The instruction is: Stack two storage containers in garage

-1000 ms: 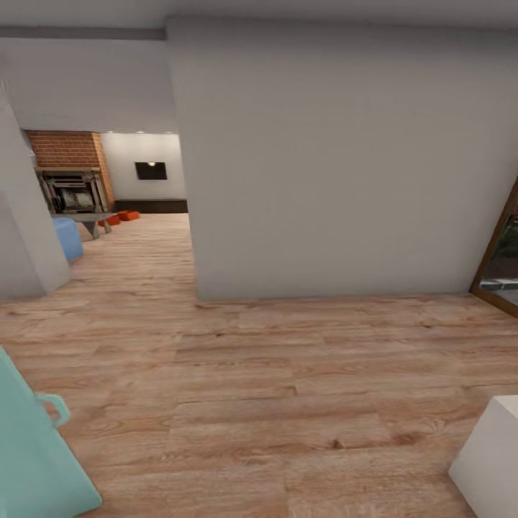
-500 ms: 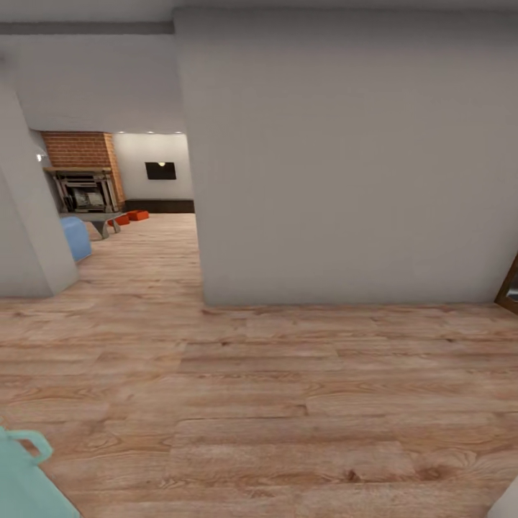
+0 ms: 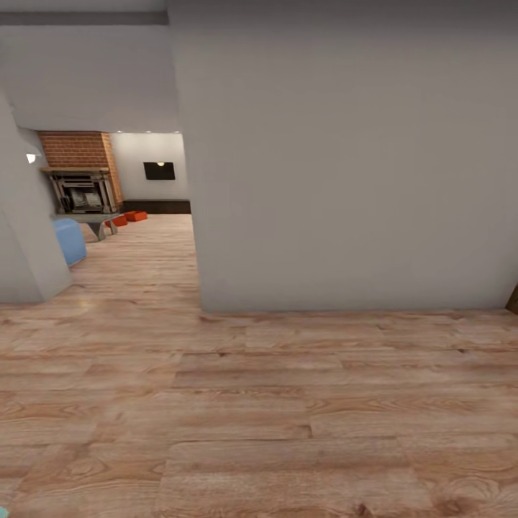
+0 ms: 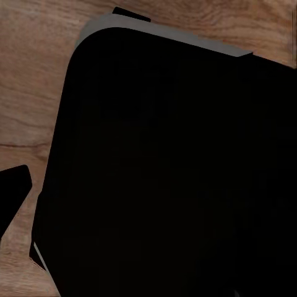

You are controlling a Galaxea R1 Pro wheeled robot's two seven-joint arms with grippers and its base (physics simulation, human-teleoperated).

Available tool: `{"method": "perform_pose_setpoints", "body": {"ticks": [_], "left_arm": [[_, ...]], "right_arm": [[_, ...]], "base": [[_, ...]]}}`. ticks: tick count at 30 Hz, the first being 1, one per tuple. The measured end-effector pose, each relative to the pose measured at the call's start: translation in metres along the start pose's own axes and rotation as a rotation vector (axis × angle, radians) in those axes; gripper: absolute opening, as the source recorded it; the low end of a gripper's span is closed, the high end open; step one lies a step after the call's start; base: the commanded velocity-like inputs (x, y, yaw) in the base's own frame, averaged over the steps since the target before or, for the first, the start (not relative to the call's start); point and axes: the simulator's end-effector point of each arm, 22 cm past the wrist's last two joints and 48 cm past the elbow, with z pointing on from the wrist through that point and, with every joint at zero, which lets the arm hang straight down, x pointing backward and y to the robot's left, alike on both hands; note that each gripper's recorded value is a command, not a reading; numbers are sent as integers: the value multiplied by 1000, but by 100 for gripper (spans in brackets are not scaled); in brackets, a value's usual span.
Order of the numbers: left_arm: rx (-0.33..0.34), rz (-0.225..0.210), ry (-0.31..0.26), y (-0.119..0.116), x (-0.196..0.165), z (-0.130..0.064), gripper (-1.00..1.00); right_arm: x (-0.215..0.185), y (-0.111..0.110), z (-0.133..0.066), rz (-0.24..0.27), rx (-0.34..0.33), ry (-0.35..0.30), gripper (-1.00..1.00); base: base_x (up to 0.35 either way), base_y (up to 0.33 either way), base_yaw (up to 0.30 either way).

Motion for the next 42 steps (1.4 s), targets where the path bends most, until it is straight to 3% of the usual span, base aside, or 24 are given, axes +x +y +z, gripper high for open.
{"method": "perform_pose_setpoints", "body": {"ticks": [42], "left_arm": [[0, 0, 0, 0, 0, 0, 100]], "right_arm": [[-2, 6, 0, 14, -8, -4, 100]], "base": [[322, 0, 35]]}}
